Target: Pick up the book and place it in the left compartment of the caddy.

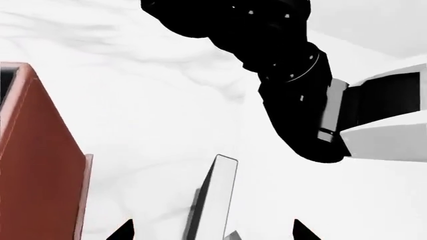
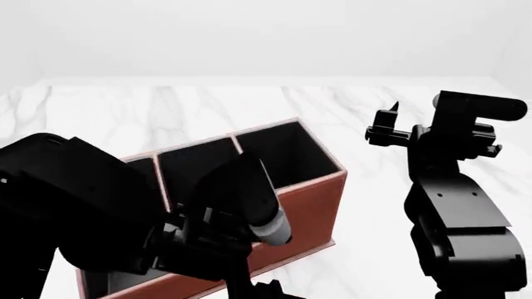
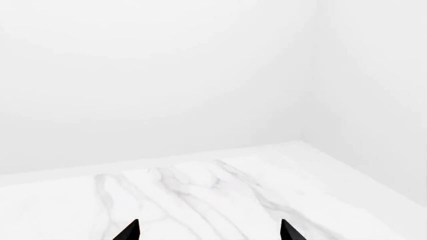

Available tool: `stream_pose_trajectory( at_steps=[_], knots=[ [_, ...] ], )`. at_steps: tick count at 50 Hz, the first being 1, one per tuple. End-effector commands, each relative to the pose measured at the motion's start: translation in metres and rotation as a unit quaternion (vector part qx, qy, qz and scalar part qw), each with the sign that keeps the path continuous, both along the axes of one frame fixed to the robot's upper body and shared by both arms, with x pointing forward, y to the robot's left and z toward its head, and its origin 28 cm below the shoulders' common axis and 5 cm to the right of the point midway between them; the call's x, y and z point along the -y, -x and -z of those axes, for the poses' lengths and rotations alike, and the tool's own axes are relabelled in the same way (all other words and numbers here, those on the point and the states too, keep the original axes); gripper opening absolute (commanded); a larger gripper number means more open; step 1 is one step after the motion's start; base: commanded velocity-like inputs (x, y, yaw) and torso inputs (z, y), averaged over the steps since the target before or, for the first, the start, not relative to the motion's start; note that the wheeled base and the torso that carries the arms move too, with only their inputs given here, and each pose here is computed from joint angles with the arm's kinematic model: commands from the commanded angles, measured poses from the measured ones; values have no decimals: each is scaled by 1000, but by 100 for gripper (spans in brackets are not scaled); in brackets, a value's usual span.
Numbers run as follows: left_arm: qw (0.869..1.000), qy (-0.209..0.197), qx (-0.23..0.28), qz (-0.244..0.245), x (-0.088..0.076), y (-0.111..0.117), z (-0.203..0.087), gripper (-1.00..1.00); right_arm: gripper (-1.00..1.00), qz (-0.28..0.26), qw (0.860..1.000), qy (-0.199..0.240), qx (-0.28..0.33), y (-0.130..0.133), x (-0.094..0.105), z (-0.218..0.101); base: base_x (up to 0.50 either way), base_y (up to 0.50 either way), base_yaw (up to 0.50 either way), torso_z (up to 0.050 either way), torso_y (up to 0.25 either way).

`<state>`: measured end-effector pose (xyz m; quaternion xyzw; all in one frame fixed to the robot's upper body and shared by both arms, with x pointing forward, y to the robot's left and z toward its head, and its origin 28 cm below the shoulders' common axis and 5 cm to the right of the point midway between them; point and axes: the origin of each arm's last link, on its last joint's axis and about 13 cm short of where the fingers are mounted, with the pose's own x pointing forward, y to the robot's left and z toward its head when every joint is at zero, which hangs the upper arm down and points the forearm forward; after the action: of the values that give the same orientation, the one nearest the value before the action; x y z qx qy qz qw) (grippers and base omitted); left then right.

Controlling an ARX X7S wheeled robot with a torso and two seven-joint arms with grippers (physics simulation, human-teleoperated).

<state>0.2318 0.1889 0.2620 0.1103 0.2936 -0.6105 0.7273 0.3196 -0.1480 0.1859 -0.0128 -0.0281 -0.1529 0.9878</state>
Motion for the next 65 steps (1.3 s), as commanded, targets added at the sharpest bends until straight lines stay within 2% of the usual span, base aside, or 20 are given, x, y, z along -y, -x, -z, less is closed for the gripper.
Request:
stream_pose_trajectory(
  at_steps=[1, 16, 38, 50, 65],
  knots=[
    [997, -66, -24, 24, 12, -4, 4, 100, 100, -1, 1000, 1, -2, -2, -1, -1, 0, 0, 0, 0, 0],
    [994, -99, -30, 39, 22, -12, 5, 100, 100, -2, 1000, 1, -4, -2, -1, 3, 0, 0, 0, 0, 0],
    [991, -117, -35, 60, 37, -21, 22, 100, 100, -7, 1000, -2, -9, -4, -3, 7, 0, 0, 0, 0, 0],
    [987, -115, -49, 105, 53, -6, 38, 100, 100, -7, 1000, -1, -8, -4, -3, 6, 0, 0, 0, 0, 0],
    [983, -122, -57, 127, 59, 2, 44, 100, 100, -8, 1000, -2, -9, -4, -4, 6, 0, 0, 0, 0, 0]
  ],
)
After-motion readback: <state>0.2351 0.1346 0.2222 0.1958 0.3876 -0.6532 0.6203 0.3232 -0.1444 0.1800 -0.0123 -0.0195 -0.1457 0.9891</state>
